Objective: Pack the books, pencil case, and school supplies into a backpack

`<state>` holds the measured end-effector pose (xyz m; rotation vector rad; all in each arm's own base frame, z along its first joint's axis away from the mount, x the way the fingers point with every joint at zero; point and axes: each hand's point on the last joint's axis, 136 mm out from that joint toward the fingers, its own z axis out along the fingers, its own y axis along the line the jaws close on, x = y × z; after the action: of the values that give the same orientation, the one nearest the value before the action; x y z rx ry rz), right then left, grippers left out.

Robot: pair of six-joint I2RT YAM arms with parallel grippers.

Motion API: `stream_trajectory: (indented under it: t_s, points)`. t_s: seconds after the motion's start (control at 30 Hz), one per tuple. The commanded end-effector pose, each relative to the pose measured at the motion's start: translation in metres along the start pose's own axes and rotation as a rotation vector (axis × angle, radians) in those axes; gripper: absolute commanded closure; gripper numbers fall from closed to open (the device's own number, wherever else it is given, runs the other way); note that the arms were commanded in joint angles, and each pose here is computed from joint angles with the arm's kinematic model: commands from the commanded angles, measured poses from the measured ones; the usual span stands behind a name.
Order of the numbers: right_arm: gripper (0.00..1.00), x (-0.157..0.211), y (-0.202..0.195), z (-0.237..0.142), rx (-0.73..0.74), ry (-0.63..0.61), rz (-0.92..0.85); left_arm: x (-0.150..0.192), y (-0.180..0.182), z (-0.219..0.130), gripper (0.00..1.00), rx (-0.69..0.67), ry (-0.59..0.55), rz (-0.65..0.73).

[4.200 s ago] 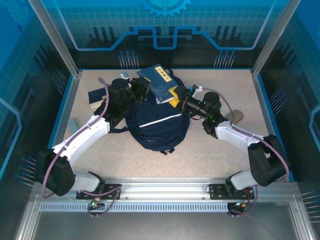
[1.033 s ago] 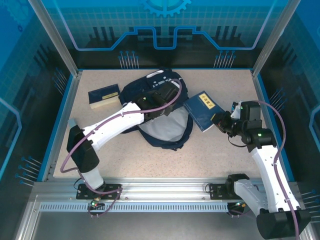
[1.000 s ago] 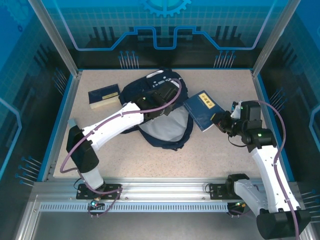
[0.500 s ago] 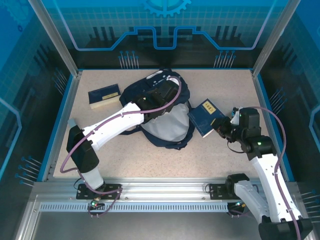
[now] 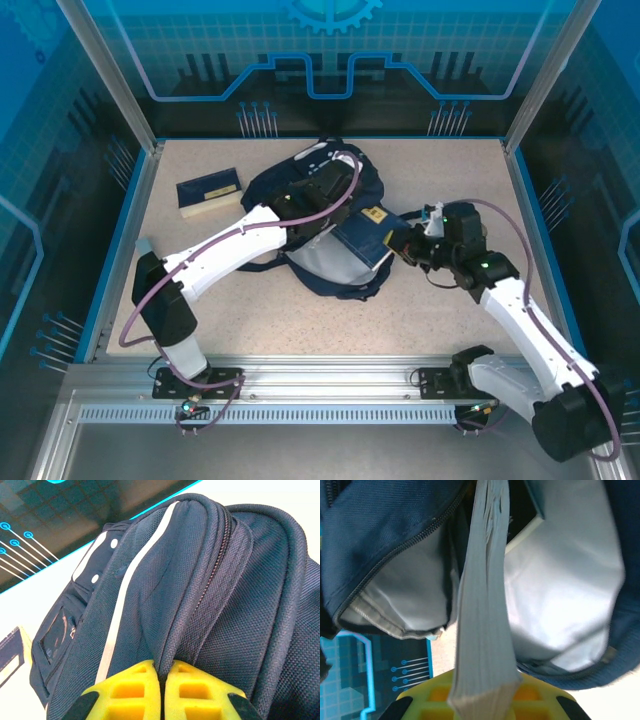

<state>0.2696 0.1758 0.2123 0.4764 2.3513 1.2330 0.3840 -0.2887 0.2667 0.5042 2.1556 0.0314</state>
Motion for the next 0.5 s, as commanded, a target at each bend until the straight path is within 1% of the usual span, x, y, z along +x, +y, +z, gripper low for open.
stream_trajectory:
  t_s: [0.0, 0.07, 0.17, 0.3, 0.47]
  points:
    - [0.91, -0.021, 0.032, 0.017, -0.132, -0.092, -0.022, -0.073, 0.008, -0.059, 0.97, 0.093, -0.255, -0.181]
    - [0.91, -0.027, 0.031, 0.029, -0.132, -0.130, -0.006, -0.076, 0.008, -0.063, 0.98, 0.107, -0.262, -0.197]
    - [0.90, -0.037, 0.019, 0.048, -0.088, -0.175, 0.041, -0.078, 0.007, -0.067, 0.98, 0.127, -0.270, -0.223]
    - [0.90, -0.042, 0.014, 0.074, -0.076, -0.188, 0.069, -0.083, 0.005, -0.074, 0.99, 0.164, -0.280, -0.248]
    - [0.88, -0.044, 0.006, 0.106, -0.007, -0.209, 0.134, -0.084, 0.003, -0.077, 0.99, 0.187, -0.284, -0.276]
